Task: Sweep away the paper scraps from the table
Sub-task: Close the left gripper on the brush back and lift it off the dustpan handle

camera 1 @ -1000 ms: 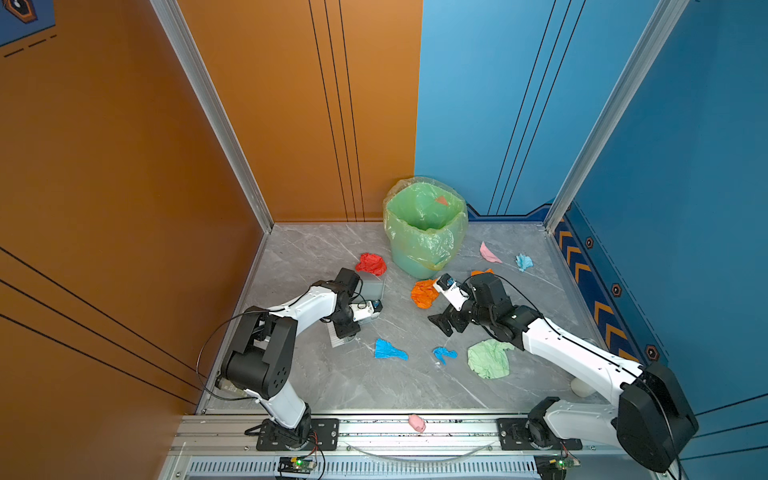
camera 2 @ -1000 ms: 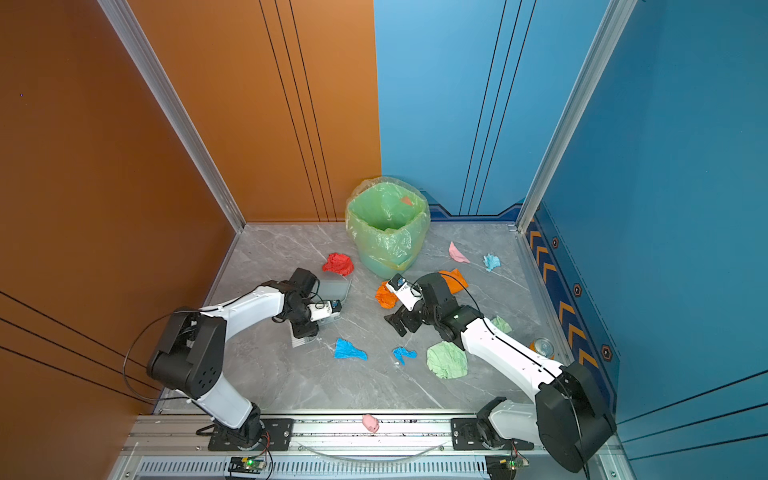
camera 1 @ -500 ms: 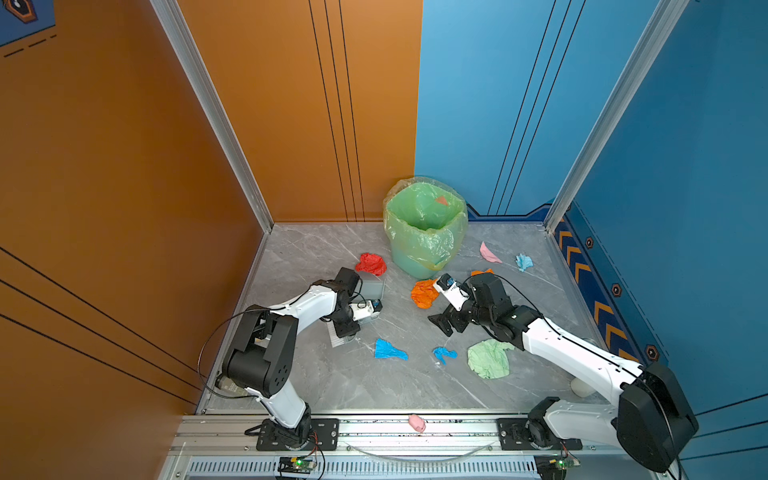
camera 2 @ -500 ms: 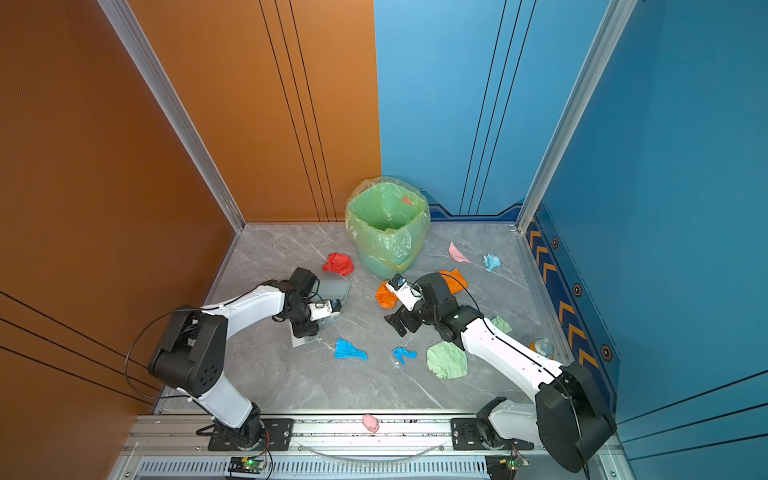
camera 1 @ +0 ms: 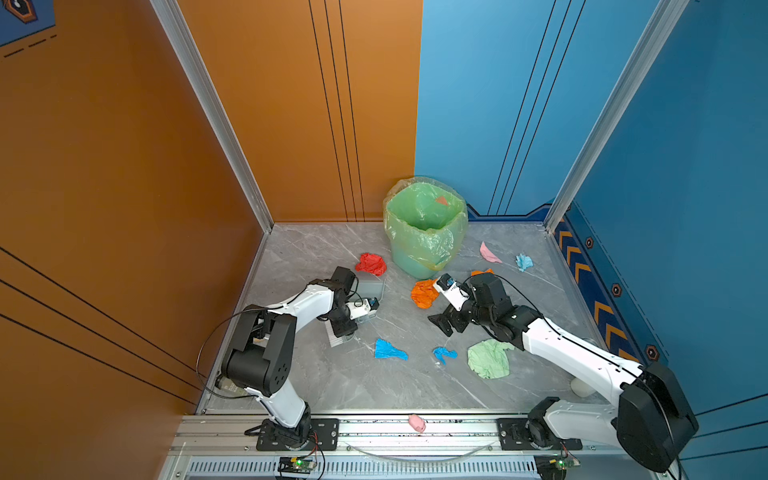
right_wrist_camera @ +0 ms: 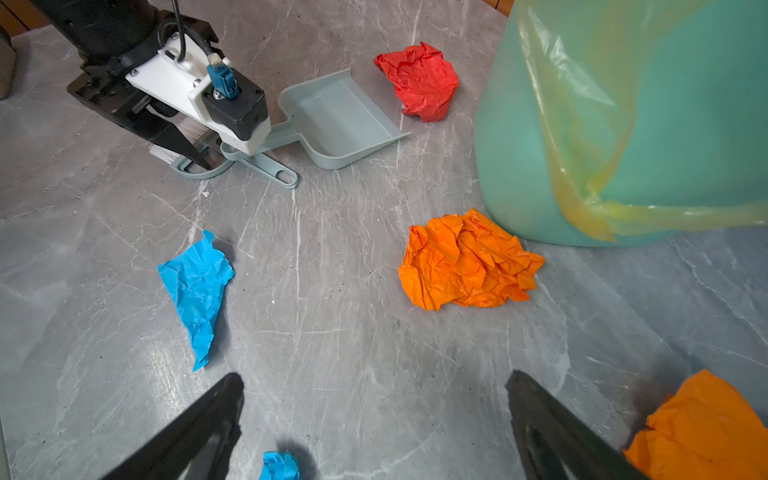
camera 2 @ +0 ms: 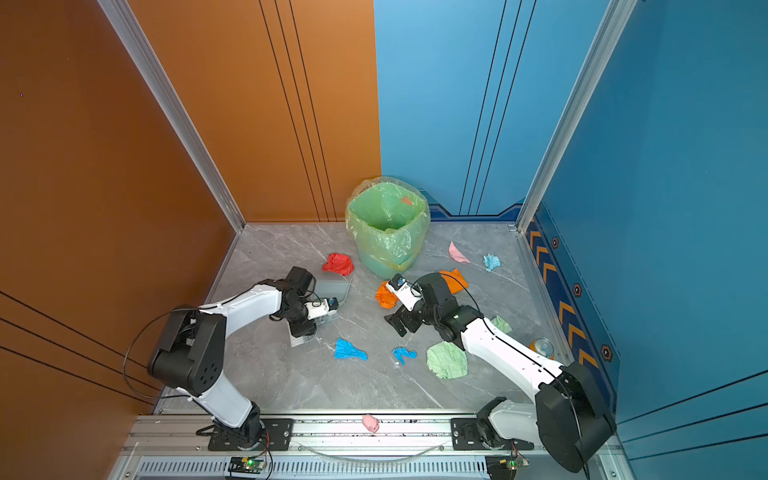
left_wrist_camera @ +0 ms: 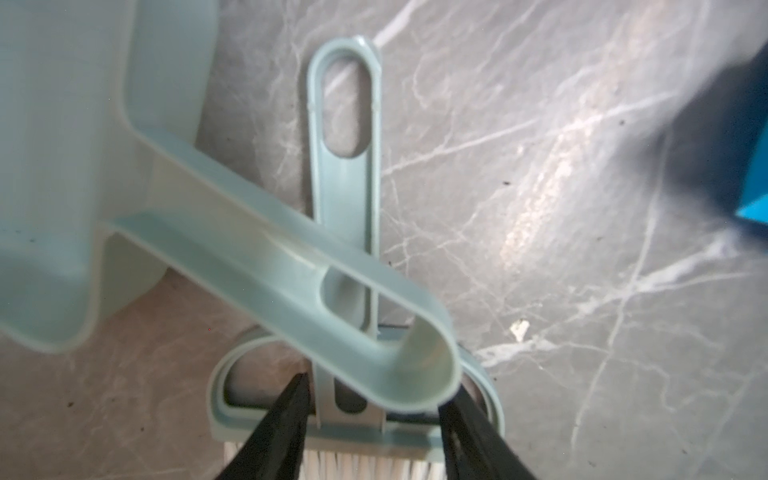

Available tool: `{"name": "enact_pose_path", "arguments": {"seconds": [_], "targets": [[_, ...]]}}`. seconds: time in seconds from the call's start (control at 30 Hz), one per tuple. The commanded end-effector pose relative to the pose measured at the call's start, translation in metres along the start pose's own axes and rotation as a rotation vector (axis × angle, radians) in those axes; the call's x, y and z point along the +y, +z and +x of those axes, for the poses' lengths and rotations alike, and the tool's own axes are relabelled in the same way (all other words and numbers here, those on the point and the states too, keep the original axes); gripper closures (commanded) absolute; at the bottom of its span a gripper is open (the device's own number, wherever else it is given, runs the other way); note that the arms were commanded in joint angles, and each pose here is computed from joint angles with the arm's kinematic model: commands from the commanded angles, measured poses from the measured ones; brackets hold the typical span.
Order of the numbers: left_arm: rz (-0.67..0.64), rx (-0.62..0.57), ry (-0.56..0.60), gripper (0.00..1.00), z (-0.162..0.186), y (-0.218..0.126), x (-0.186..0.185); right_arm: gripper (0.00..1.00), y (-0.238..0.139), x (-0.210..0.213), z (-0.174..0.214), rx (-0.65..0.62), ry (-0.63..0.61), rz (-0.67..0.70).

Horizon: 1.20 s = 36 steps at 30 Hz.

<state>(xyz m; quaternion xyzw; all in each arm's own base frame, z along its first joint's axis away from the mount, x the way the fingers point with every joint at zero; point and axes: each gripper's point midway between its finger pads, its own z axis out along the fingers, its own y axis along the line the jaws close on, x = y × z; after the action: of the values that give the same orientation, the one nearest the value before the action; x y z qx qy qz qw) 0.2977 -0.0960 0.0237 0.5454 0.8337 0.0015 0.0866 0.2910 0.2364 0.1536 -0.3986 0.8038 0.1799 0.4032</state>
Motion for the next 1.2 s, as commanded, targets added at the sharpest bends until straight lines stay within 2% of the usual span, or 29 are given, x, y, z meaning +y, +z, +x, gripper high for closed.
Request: {"name": "enact_pose_path", "arguments": {"seconds": [0.0,0.33,0.63,0.83,0.97,1.17], "targets": [[0.034,-0.019,0.007,0.47,-0.004,-0.004,-0.003,0.00,0.001,-0.002,-0.011,-0.023,-0.020,0.010],[0.046,-0.005,0.007,0.48,-0.002,0.002,-0.002,0.00,0.001,-0.002,-0.009,-0.019,-0.019,0.014],[0.062,0.003,0.002,0.54,0.000,0.006,-0.005,0.00,0.001,-0.002,-0.009,-0.018,-0.019,0.016],[0.081,-0.007,-0.009,0.66,0.000,0.005,-0.007,0.00,0.001,-0.003,-0.008,-0.016,-0.018,0.019],[0.087,-0.003,-0.016,0.71,0.002,0.006,-0.009,0.00,0.001,-0.003,-0.009,-0.019,-0.018,0.020],[0.100,0.007,-0.022,0.86,0.007,0.008,-0.012,0.00,0.001,-0.003,-0.009,-0.018,-0.015,0.017]]}}
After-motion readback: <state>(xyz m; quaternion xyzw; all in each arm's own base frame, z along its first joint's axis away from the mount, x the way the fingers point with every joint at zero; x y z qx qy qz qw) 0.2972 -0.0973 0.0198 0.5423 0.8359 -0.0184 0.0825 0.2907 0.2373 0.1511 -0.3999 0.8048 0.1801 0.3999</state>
